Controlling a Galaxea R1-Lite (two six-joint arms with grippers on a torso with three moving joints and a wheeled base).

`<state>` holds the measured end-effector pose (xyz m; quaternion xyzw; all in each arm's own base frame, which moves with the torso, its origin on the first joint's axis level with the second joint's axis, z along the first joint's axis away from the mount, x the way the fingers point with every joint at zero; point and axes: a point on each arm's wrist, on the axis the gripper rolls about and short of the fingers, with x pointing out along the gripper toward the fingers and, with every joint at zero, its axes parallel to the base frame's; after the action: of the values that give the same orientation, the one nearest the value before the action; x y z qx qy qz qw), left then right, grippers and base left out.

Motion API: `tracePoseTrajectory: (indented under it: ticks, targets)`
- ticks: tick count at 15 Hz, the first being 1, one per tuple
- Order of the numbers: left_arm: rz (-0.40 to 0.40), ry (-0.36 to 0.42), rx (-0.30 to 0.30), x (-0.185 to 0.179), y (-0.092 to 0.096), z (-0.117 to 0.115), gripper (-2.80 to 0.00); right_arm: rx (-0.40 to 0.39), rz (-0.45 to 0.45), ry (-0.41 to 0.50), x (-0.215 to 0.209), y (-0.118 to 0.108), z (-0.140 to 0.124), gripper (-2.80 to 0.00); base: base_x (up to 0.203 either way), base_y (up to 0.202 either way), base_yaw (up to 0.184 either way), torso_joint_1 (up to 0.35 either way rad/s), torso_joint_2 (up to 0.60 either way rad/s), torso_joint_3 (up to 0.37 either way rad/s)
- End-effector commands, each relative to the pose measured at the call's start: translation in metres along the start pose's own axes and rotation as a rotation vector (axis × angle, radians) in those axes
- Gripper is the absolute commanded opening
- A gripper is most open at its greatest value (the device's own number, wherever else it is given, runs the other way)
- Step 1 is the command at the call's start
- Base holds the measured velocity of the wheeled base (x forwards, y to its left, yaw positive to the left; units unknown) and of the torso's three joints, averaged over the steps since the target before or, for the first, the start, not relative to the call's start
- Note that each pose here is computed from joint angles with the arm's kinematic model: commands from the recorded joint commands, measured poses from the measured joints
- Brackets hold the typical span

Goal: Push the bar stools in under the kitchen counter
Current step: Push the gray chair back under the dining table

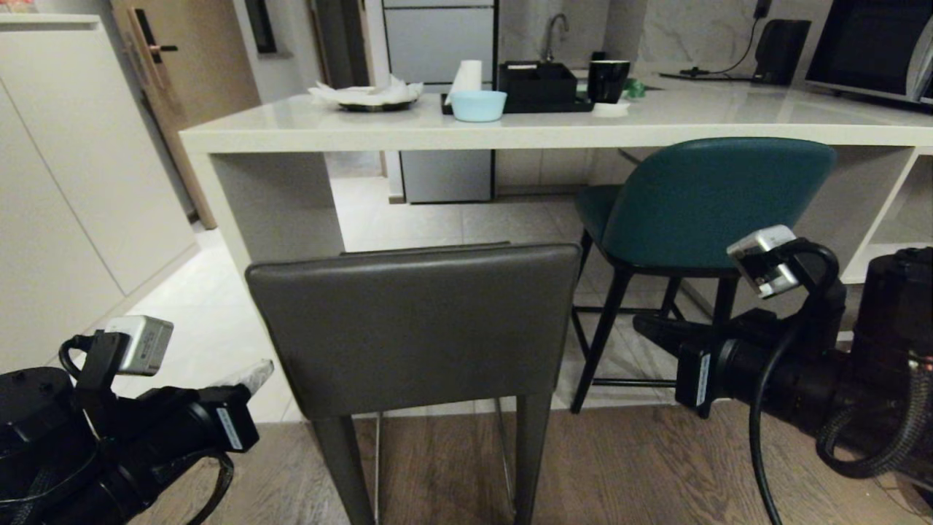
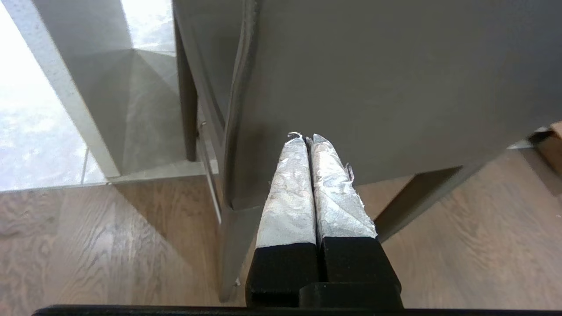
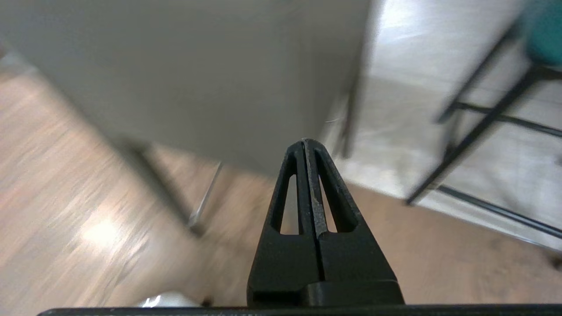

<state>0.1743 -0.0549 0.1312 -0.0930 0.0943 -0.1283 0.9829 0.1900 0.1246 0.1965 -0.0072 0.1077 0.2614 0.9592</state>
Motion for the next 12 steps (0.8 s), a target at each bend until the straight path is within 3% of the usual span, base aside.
tracePoseTrajectory:
  ticks: [1,5,7,12]
  targets:
    - [-0.031,-0.024,-0.001,-0.006,-0.001,0.003,-2.8,0.0,0.119,0.051,-0.004,0.013,-0.014,-2.8,0.0,0.0,0.0,0.0,0.0,0.0]
    - [-0.077,-0.041,0.002,0.012,-0.005,0.014,-2.8,0.069,0.168,0.127,0.032,0.021,-0.022,-2.8,0.0,0.0,0.0,0.0,0.0,0.0]
    - [-0.063,-0.04,0.04,0.026,-0.004,0.016,-2.8,0.07,0.167,0.15,0.051,0.024,-0.026,-2.8,0.0,0.0,0.0,0.0,0.0,0.0]
    - [-0.058,0.025,0.085,0.047,-0.004,0.004,-2.8,0.061,0.109,0.098,0.092,0.034,-0.031,-2.8,0.0,0.0,0.0,0.0,0.0,0.0]
